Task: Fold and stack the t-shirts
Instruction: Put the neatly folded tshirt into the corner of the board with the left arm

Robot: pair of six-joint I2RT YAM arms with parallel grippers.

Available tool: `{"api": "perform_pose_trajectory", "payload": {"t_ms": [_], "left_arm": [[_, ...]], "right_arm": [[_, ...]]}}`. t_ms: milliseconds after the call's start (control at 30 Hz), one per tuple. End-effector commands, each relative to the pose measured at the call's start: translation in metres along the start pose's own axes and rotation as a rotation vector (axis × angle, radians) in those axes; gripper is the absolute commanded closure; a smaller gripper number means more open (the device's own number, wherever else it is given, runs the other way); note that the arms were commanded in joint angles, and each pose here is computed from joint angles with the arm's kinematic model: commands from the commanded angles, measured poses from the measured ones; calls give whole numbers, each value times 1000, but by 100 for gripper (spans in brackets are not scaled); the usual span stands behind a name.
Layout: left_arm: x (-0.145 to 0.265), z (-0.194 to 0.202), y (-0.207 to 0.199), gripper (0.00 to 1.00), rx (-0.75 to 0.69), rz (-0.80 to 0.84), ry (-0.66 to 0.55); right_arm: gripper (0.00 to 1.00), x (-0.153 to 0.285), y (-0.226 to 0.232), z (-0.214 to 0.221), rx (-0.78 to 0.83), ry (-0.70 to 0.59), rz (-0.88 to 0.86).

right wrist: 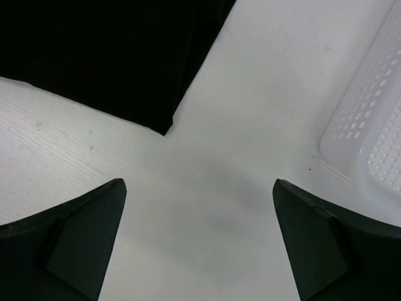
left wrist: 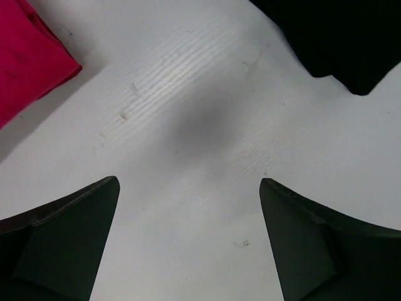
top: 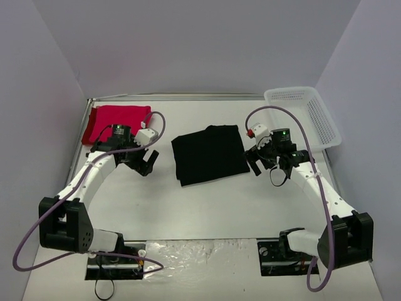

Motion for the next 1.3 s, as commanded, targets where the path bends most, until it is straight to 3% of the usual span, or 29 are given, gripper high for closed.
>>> {"api": "perform_pose_trajectory", "payload": {"t_ms": [0, 167, 300, 400, 467, 567, 700, 967, 1267], "left_arm": [[17, -5, -10, 6, -66, 0, -113], [33, 0, -2, 6, -55, -86, -173], [45, -11, -3, 6, 53, -30, -253], [51, -18, -6, 6, 149, 66, -350], [51, -9, 5, 6, 210, 62, -384], [46, -3, 7, 6, 222, 52, -377], [42, -2, 10, 6, 258, 58, -374], [41, -4, 7, 6, 330, 122, -421], [31, 1, 16, 6, 410, 120, -409]], "right_arm": [[0, -10, 9, 5, -20, 13, -40], [0, -24, 25, -3, -10, 20, -108], [0, -23, 47, -30, 180, -10, -146], [0, -36, 60, -22, 366, 162, -22], [0, -41, 70, -24, 438, 194, -19], [0, -53, 100, -44, 482, 177, -116], [0, -74, 140, -49, 590, 260, -217], [0, -84, 214, -76, 760, 225, -293], [0, -118, 237, -69, 887, 248, -234]]}}
Point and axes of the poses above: each gripper's point midway between its finger pads, its own x axis back along the fingers, its own y axis along the line the jaws close on, z = x × y, the point moved 3 cm from there along x, back along the fingers, and after that the axes turned 3 degrees about x, right-handed, at the moved point
